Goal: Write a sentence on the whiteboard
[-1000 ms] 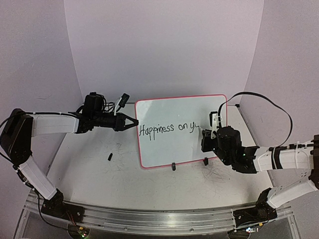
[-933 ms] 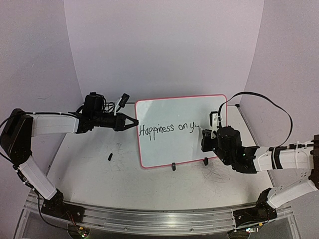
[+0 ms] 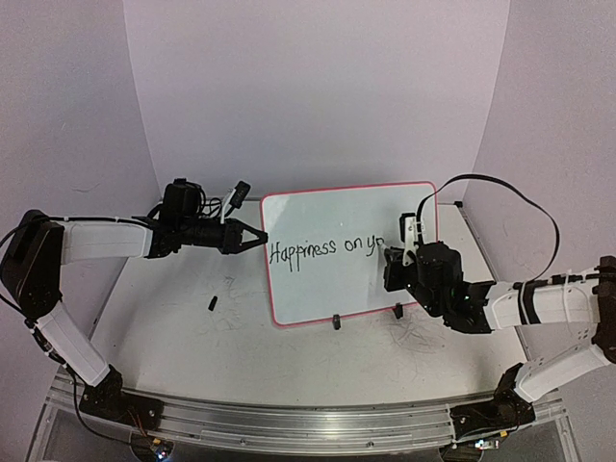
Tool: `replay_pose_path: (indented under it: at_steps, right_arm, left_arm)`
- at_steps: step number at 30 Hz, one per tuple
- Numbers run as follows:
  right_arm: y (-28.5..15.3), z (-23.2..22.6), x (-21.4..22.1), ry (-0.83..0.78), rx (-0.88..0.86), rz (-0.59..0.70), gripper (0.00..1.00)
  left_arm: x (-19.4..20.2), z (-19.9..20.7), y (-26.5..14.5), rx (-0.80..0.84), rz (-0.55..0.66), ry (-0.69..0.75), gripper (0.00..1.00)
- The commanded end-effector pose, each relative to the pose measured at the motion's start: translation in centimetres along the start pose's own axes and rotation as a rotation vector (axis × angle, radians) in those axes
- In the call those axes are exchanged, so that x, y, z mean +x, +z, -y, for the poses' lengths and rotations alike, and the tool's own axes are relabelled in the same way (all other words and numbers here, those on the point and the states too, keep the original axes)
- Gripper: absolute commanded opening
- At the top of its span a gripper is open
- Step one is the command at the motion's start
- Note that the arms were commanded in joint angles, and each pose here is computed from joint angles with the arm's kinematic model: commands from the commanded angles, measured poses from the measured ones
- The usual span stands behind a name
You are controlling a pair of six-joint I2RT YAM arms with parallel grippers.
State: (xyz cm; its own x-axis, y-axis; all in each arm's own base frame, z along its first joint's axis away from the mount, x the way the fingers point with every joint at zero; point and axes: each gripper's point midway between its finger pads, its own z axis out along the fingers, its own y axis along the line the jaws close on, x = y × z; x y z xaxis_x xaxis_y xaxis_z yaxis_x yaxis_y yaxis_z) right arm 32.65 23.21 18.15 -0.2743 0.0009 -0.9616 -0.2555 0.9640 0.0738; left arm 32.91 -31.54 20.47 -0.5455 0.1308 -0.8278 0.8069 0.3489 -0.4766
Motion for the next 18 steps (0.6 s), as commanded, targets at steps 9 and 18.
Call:
replay_pose_path:
  at_steps: [9,18]
  right_arm:
    - [-2.0,1.9,-3.3,0.038,0.010,0.079,0.00]
    - [-0.9,1.7,-2.9,0.025,0.021,0.063,0.00]
  left_arm:
    - [-1.3,2.8,0.1,0.065,0.006,0.085,0.00]
    - [-1.2,2.9,0.0,0.065,0.006,0.085,0.00]
